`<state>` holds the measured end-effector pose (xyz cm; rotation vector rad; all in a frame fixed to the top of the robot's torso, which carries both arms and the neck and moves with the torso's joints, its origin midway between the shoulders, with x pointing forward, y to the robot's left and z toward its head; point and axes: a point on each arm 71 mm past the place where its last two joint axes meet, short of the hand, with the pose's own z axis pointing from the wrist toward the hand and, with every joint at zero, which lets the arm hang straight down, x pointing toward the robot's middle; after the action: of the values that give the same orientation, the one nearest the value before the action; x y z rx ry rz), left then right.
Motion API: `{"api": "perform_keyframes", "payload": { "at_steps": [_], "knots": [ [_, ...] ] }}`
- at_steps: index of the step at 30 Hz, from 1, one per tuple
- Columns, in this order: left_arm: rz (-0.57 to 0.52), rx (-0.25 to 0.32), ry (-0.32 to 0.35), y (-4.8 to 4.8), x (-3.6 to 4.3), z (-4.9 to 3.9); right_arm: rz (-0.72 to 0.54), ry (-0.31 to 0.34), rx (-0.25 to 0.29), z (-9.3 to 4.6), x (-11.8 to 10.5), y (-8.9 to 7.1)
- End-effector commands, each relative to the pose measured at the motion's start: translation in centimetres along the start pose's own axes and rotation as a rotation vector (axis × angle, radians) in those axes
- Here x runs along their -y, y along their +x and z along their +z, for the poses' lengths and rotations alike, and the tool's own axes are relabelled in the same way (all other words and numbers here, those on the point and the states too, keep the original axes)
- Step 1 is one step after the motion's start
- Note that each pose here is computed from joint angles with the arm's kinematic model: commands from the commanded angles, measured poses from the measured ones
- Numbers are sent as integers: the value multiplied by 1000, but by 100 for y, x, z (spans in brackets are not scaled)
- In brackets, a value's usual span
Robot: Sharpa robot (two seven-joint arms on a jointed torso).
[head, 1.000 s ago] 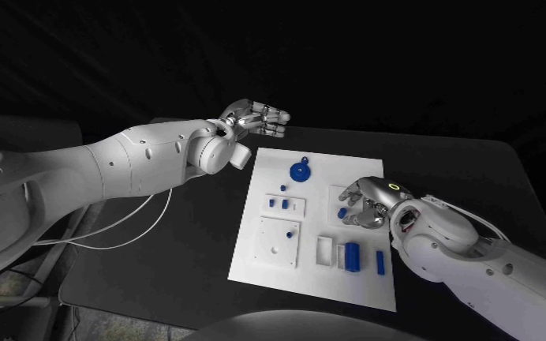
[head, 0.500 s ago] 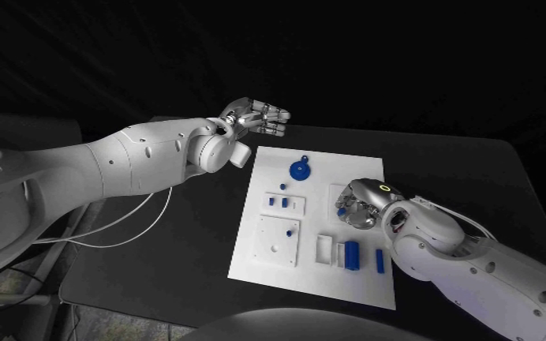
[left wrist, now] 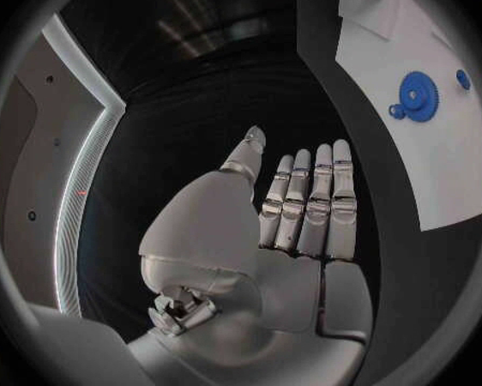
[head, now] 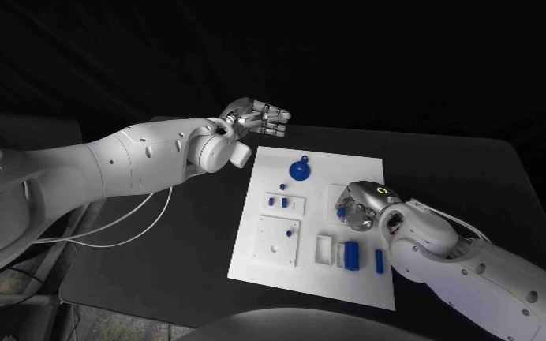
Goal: Assemble the parts on the task board
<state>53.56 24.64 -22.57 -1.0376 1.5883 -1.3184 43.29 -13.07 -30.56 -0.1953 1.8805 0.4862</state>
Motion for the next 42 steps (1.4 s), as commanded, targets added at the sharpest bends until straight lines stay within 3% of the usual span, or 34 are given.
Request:
{"api": "perform_keyframes", "payload": {
  "at_steps": [1, 15, 42],
  "knots": [
    [-1, -24, 6, 26, 10, 6, -8, -13, -7, -1, -41, 71],
    [-2, -28, 4, 37, 10, 9, 17, 10, 66, -1, -16, 45],
    [-2, -31, -1, 20, 5, 0, 5, 3, 90, -51, -69, -3]
  ]
}}
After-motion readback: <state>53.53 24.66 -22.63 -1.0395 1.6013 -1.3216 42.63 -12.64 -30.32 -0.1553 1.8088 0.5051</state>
